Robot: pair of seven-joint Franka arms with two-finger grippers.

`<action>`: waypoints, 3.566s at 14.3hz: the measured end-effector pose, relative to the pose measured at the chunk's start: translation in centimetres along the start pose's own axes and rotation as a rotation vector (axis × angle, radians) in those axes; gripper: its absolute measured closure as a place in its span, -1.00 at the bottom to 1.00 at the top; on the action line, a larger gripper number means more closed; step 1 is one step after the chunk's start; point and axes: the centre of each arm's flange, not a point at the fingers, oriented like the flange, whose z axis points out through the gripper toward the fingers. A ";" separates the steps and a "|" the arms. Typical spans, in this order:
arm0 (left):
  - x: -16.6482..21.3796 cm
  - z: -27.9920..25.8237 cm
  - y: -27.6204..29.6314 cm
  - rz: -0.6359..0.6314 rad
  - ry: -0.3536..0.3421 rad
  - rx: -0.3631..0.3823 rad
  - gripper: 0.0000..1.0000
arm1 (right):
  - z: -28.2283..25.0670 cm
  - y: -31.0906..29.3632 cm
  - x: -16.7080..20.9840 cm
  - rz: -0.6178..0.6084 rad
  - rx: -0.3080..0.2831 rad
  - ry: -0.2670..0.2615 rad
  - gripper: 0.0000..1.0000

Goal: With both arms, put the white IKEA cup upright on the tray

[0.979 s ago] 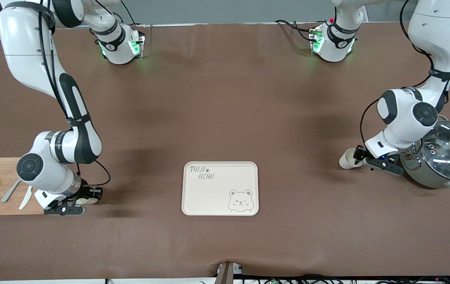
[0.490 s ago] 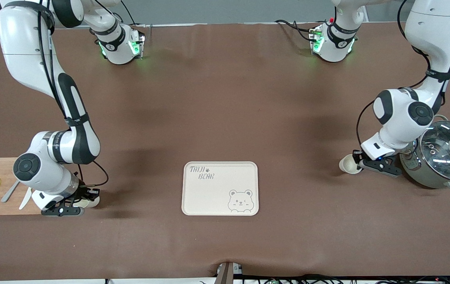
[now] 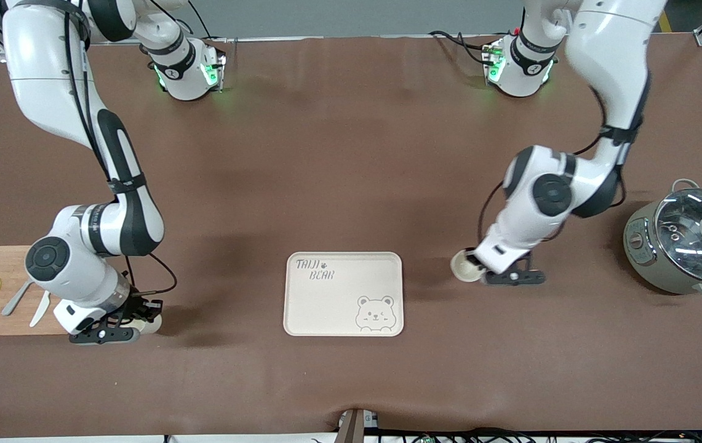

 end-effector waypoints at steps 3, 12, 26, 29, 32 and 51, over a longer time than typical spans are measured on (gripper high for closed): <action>0.8 1.0 7.1 -0.072 0.011 -0.004 0.89 | -1.1 -3.5 0.6 -0.023 0.012 0.023 0.94; -1.4 3.7 17.0 -0.176 0.128 -0.006 0.89 | -3.1 -17.1 0.4 0.176 0.057 0.040 0.94; -2.9 6.4 19.3 -0.134 0.182 -0.023 0.58 | -2.9 -30.7 -0.7 0.398 0.092 0.030 0.94; -2.0 6.3 18.5 -0.155 0.190 -0.021 -0.02 | -2.6 -32.6 -1.7 0.397 0.093 0.022 0.94; -0.6 5.4 17.1 -0.191 0.192 -0.015 -0.61 | -1.5 -34.2 -2.7 0.382 0.086 0.008 0.94; 5.8 -25.3 -12.7 0.106 -0.125 0.067 -1.00 | -2.8 -33.1 -1.3 0.400 0.081 0.024 -0.41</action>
